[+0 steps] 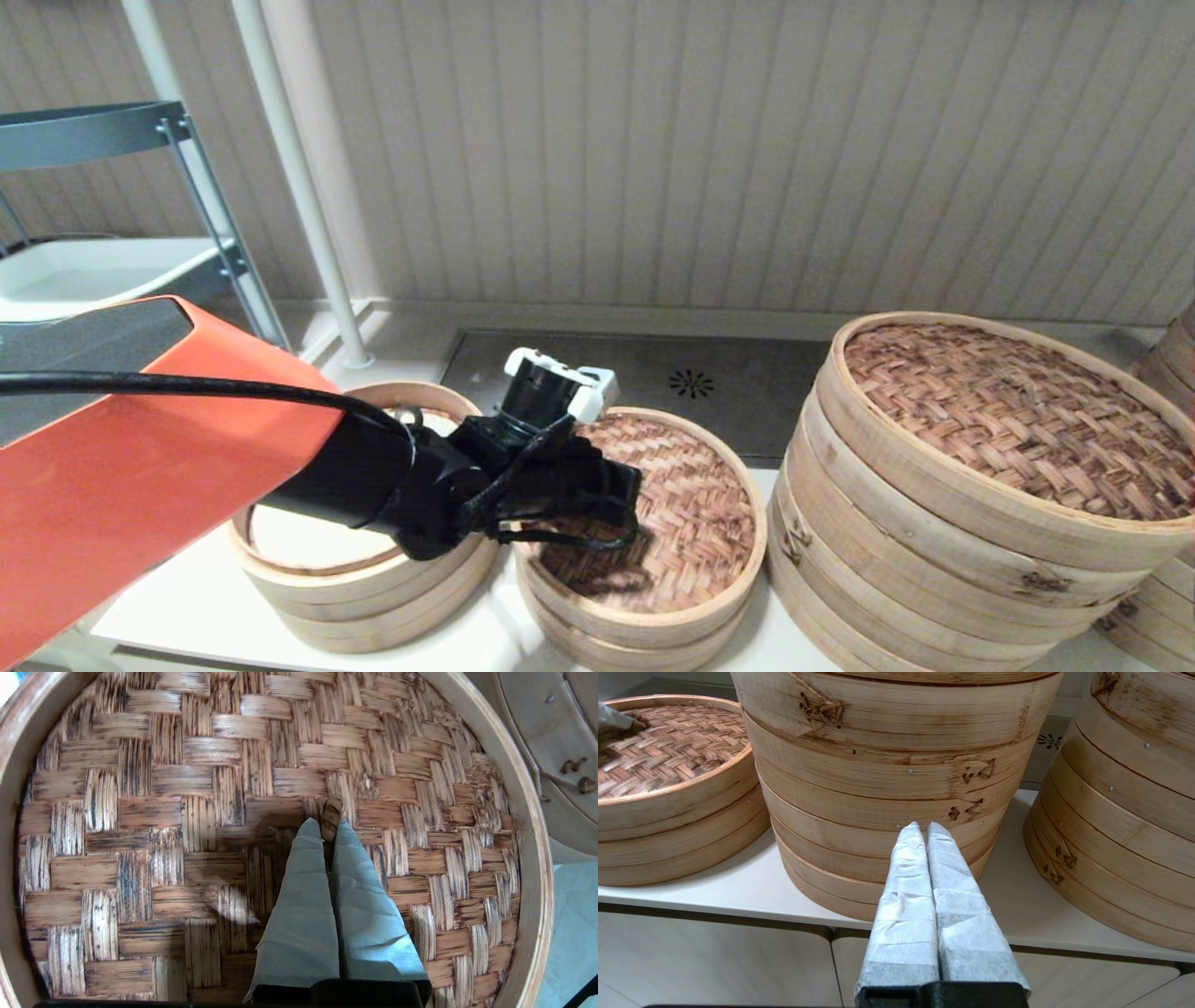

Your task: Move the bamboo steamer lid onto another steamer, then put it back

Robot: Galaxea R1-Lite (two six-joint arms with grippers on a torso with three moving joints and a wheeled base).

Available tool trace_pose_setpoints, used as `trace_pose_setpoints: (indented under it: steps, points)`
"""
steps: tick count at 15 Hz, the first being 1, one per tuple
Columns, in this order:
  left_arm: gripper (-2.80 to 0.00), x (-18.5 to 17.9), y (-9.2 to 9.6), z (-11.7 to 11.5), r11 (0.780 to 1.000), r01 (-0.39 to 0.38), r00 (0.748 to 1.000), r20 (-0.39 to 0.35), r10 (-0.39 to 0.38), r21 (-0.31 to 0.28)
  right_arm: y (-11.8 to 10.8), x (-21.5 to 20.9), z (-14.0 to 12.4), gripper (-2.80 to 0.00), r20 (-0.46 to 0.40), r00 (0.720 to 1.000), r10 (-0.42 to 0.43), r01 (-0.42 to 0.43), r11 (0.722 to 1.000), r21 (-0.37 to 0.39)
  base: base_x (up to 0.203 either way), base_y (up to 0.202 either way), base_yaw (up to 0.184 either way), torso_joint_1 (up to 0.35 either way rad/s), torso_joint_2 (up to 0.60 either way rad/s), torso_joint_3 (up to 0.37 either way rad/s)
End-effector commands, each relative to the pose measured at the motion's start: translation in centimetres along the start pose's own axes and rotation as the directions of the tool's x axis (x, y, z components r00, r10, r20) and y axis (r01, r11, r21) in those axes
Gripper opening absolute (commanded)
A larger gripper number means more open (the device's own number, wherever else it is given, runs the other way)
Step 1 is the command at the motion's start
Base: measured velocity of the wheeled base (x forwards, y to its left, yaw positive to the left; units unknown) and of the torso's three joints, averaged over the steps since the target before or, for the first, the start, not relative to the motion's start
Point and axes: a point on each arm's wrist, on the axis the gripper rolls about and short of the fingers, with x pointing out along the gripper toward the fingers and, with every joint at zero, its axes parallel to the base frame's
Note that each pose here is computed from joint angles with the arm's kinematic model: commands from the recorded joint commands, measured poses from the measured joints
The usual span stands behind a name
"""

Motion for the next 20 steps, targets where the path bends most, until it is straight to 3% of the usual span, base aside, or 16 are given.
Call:
trace_pose_setpoints:
  steps: [1, 6, 7, 12, 15, 19, 20]
  points:
    - [-2.8, 0.0, 0.1, -0.3, 1.0, -0.001, 1.0, -0.007, 0.001, -0.004, 0.0, 0.0, 0.0, -2.8, 0.0, 1.0, 0.0, 0.0, 1.0, -0.001, 0.0, 0.0, 0.0, 0.0, 0.0, 0.0]
    - [-2.8, 0.0, 0.2, -0.7, 1.0, 0.004, 1.0, 0.02, -0.004, 0.006, 0.0, 0.0, 0.0, -2.8, -0.001, 1.0, 0.0, 0.0, 1.0, -0.001, 0.0, 0.0, 0.0, 0.0, 0.0, 0.0]
    - [0.0, 0.0, 0.2, -0.7, 1.0, -0.002, 1.0, 0.026, 0.002, 0.01, 0.0, 0.0, 0.0, -2.8, 0.0, 1.0, 0.0, 0.0, 1.0, -0.001, 0.0, 0.0, 0.0, 0.0, 0.0, 0.0]
    - [0.0, -1.5, -0.3, 0.5, 1.0, 0.009, 0.998, 0.067, -0.01, 0.016, 0.0, 0.0, 0.0, -2.8, -0.002, 1.0, 0.0, 0.0, 1.0, -0.001, 0.0, 0.0, 0.0, 0.0, 0.0, 0.0]
    - [0.0, -5.2, -1.2, 2.6, 0.999, 0.028, 0.989, 0.146, -0.032, 0.027, 0.0, 0.0, 0.0, -2.8, 0.0, 1.0, 0.0, 0.0, 1.0, -0.001, 0.0, 0.0, 0.0, 0.0, 0.0, 0.0]
    - [0.0, -11.4, -1.9, 4.6, 0.999, 0.012, 0.98, 0.199, -0.02, 0.04, 0.0, 0.0, 0.0, -2.8, 0.0, 1.0, 0.0, 0.0, 1.0, -0.001, 0.0, 0.0, 0.0, 0.0, 0.0, 0.0]
    - [-2.8, -13.3, -1.8, 5.1, 0.999, -0.017, 0.975, 0.222, 0.008, 0.04, 0.0, 0.0, 0.0, -2.8, 0.0, 1.0, 0.0, 0.0, 1.0, -0.001, 0.0, 0.0, 0.0, 0.0, 0.0, 0.0]
